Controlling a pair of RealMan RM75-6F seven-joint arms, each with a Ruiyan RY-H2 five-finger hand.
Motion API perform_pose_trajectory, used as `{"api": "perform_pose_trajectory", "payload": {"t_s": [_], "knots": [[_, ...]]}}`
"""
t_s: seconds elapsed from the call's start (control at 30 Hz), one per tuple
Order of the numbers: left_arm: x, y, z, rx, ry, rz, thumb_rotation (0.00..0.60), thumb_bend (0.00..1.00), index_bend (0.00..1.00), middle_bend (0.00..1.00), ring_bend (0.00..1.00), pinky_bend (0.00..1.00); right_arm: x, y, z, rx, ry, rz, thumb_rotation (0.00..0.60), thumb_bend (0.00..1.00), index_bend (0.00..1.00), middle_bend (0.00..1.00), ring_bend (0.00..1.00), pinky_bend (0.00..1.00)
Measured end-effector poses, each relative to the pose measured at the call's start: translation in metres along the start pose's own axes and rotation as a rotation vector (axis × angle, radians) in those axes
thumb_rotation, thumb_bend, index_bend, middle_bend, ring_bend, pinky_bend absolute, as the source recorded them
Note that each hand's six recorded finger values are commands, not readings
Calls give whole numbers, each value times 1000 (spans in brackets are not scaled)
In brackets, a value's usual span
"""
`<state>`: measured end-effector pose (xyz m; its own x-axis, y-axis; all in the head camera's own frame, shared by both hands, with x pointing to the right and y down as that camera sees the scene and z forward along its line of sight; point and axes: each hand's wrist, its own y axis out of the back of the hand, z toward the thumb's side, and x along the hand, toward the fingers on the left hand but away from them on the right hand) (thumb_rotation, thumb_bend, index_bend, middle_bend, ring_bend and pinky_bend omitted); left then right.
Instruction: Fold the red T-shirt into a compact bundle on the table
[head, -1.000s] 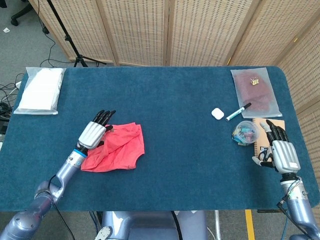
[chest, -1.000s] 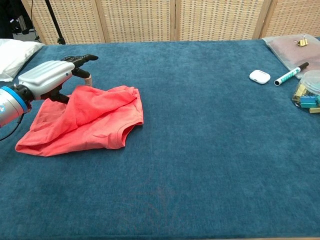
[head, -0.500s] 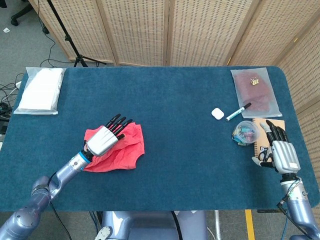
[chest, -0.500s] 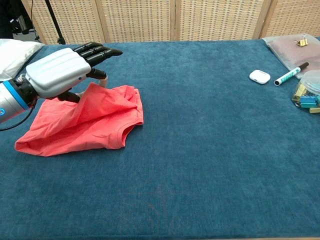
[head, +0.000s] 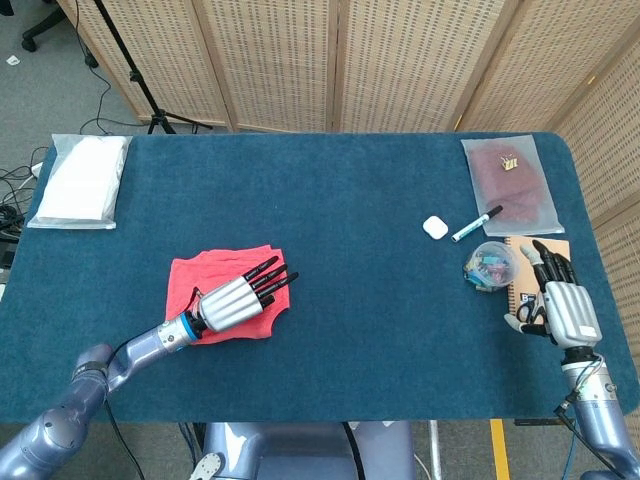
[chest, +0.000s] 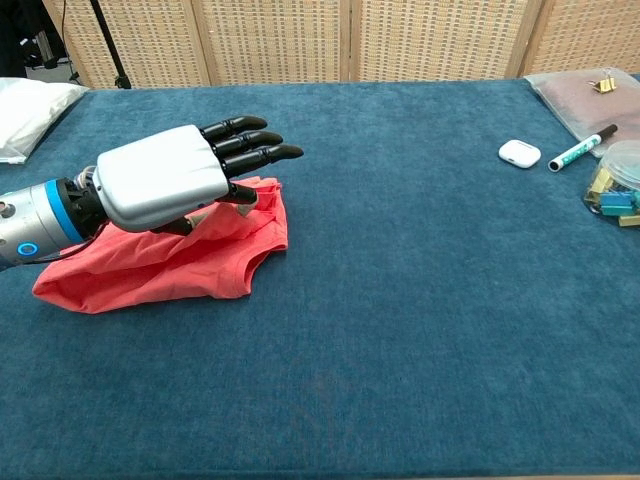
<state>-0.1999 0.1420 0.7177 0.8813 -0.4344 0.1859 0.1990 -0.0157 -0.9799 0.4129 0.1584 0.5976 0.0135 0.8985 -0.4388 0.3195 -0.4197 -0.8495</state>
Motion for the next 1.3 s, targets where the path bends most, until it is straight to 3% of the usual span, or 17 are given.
{"api": "perform_pose_trajectory", "payload": {"t_s": [0.03, 0.17, 0.2, 0.63, 0.8, 0.9, 1.1, 1.3], "knots": [[2, 0, 2, 3, -6, -1, 600, 535, 549, 0, 0, 0, 0, 0, 0, 0, 0, 0, 600, 0, 0, 0, 0, 0], [6, -2, 8, 12, -20, -7, 600, 417, 64, 0, 0, 0, 0, 0, 0, 0, -1, 1, 600, 0, 0, 0, 0, 0], [7, -2, 9, 13, -16, -7, 600, 391, 12, 0, 0, 0, 0, 1, 0, -1, -1, 1, 600, 0, 0, 0, 0, 0], [16, 18, -10, -164, 191, 120, 600, 223, 0, 0, 0, 0, 1, 2, 0, -4, 0, 3, 600, 0, 0, 0, 0, 0], [16, 17, -16, -276, 245, 137, 600, 26, 0, 0, 0, 0, 1, 1, 0, -2, -1, 5, 600, 0, 0, 0, 0, 0], [15, 16, -10, -353, 223, 133, 600, 0, 0, 0, 0, 0, 0, -1, 0, 3, -1, 12, 600, 0, 0, 0, 0, 0], [8, 14, 15, -418, 85, 107, 600, 0, 0, 0, 0, 0, 0, -1, -1, 6, -5, 9, 600, 0, 0, 0, 0, 0], [-2, 23, 14, -448, 57, 152, 600, 0, 0, 0, 0, 0, 0, -3, 0, 9, -2, 17, 600, 0, 0, 0, 0, 0]]}}
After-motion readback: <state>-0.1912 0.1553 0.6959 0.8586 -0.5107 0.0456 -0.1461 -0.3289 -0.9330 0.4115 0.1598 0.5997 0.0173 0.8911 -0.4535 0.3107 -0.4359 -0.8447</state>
